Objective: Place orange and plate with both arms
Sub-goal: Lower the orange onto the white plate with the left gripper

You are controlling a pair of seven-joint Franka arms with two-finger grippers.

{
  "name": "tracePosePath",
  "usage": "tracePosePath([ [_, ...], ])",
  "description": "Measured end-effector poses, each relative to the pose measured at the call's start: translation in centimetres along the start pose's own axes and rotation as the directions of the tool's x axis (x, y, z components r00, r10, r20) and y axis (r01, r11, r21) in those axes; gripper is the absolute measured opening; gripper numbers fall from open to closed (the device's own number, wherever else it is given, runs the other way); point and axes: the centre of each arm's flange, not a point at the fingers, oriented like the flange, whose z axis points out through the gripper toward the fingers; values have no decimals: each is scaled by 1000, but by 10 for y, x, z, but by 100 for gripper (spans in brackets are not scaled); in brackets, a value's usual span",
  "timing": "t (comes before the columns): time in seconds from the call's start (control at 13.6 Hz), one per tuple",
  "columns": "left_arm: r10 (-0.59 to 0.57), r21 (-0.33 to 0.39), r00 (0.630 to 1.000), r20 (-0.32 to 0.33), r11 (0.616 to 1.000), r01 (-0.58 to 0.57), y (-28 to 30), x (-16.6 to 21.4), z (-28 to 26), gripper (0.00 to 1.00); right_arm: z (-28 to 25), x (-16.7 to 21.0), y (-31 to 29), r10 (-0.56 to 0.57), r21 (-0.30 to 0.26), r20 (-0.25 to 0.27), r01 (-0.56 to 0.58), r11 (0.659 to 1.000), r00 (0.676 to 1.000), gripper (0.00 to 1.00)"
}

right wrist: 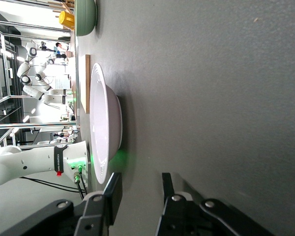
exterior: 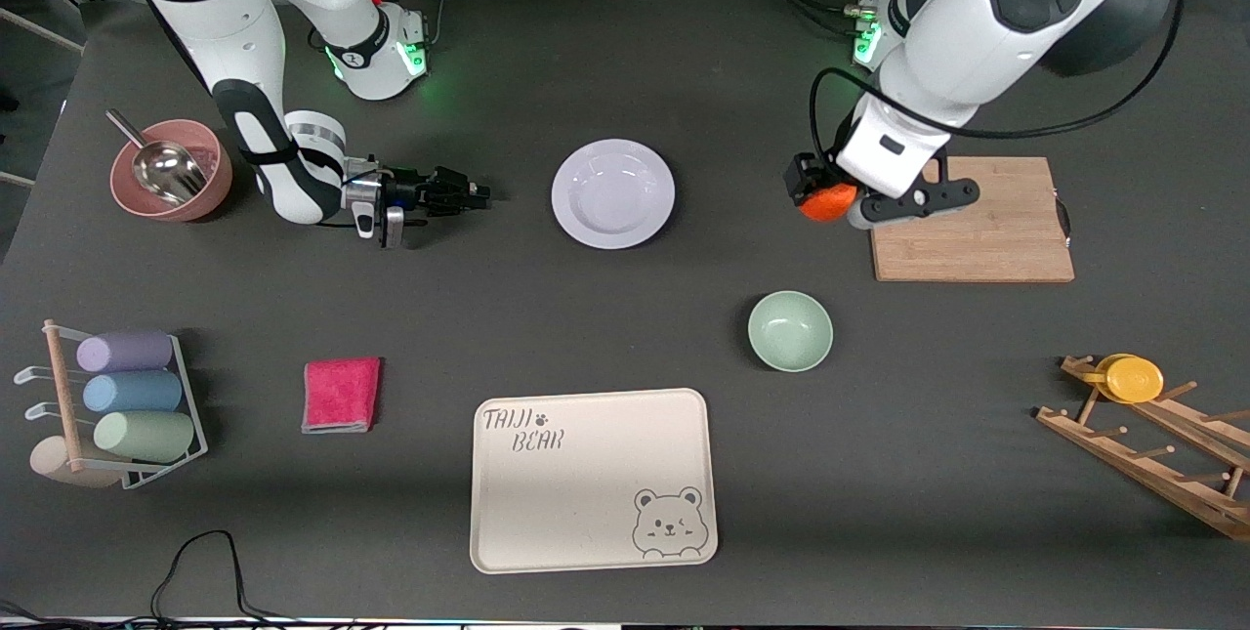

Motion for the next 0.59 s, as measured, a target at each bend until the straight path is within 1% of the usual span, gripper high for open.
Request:
tracePosePath([
  [0.15,-22,36,1000,4,999,22,33,-10,18,71,0,0,0,0,1,0,0,1000,1000,40],
  [0.29,-21,72,1000,19,997,20,74,-39,49,71,1,0,-1,0,6,0,0,1000,1000,40],
  [0.44,-24,82,999,25,996,22,115,-74,85,71,1,0,-1,0,7,0,0,1000,1000,40],
  [0.59,-15,73,999,42,997,12,150,-110,123,71,0,0,0,0,8,0,0,1000,1000,40],
])
